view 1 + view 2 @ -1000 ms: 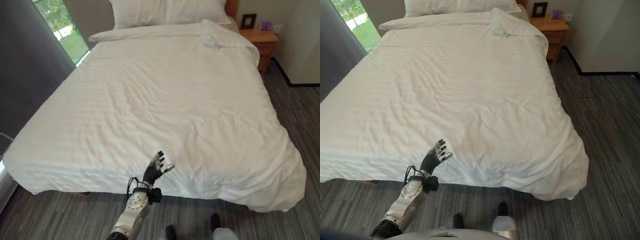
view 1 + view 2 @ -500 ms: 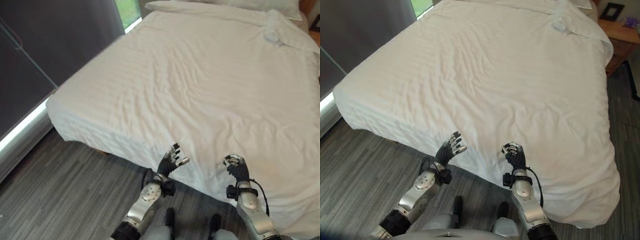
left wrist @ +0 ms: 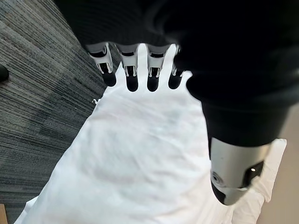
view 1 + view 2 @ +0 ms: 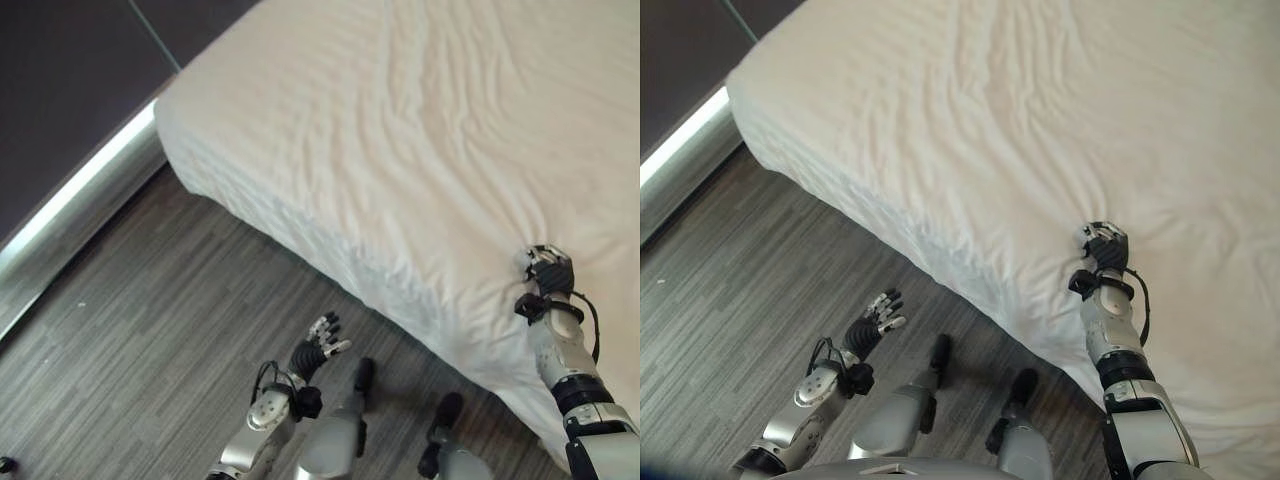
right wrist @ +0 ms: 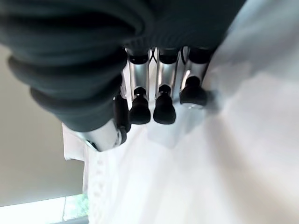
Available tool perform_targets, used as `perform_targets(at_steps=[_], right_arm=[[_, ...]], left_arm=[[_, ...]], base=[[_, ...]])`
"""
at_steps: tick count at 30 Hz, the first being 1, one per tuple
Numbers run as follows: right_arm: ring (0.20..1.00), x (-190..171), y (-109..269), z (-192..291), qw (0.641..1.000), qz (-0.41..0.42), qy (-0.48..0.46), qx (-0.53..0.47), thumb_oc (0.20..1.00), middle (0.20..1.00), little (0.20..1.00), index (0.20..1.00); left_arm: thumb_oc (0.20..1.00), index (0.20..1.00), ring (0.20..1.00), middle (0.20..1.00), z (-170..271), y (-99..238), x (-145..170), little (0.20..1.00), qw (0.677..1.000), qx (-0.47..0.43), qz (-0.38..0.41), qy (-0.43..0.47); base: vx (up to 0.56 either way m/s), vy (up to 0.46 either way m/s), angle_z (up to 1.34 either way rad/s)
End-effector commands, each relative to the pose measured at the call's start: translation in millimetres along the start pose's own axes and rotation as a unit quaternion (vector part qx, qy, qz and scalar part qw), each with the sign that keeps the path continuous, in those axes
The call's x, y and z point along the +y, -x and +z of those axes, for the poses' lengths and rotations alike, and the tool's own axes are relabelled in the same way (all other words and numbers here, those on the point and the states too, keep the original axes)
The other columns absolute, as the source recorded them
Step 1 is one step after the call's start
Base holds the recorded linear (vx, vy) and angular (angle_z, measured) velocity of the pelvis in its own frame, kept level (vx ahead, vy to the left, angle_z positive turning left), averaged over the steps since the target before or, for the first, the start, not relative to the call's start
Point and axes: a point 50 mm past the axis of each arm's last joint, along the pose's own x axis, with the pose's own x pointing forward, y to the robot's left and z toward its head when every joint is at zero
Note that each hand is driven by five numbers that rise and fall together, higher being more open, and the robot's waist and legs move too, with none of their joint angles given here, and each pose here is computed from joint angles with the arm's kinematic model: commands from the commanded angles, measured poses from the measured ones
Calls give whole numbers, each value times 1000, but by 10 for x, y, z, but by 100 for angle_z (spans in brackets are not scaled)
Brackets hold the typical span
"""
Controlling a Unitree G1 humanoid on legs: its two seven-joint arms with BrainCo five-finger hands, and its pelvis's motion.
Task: Making the bed.
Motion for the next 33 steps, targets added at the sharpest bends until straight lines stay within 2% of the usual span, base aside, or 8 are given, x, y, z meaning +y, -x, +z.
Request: perform_targets(at_steps=[1, 6, 11, 18, 24, 29, 32, 33], right_arm=[[200, -364, 194, -381, 990, 5, 97, 98, 200, 200, 200, 200], [200, -601, 486, -642, 976, 40, 151, 150, 200, 200, 200, 200], [200, -1181, 716, -754, 966, -68, 155, 196, 200, 200, 200, 200], [200, -2077, 868, -318, 948, -246, 135, 152, 200, 200, 200, 200], [200, -2362, 836, 349, 936, -291, 194, 38, 200, 200, 200, 200], [200, -1785, 555, 1222, 937, -218, 198, -189, 200, 200, 200, 200], [200, -1134, 573, 1369, 942, -104, -8, -318, 200, 200, 200, 200], [200, -621, 621, 1395, 925, 19, -136, -353, 200, 200, 200, 200]], left_arm=[[1000, 1000, 1000, 1000, 220, -136, -152, 1000, 998, -56, -33, 12], [1000, 1000, 1000, 1000, 263, -150, -110, 1000, 997, -68, -28, -4], [1000, 1000, 1000, 1000, 338, -150, -80, 1000, 996, -89, -10, 1], [1000, 1000, 1000, 1000, 391, -129, 11, 1000, 994, -109, 29, 13], [1000, 1000, 1000, 1000, 373, -88, 45, 1000, 993, -108, 33, 19], [1000, 1000, 1000, 1000, 298, 17, -11, 1000, 996, -91, 8, 15], [1000, 1000, 1000, 1000, 352, -80, -184, 1000, 994, -104, -27, 29], [1000, 1000, 1000, 1000, 415, -169, -290, 1000, 992, -114, -44, 27]], base=[[-25, -61, -21], [-15, -57, -29], [9, -32, -18], [28, -9, -22], [43, -7, -16], [22, -21, -26], [28, 9, 3], [17, 5, 5]])
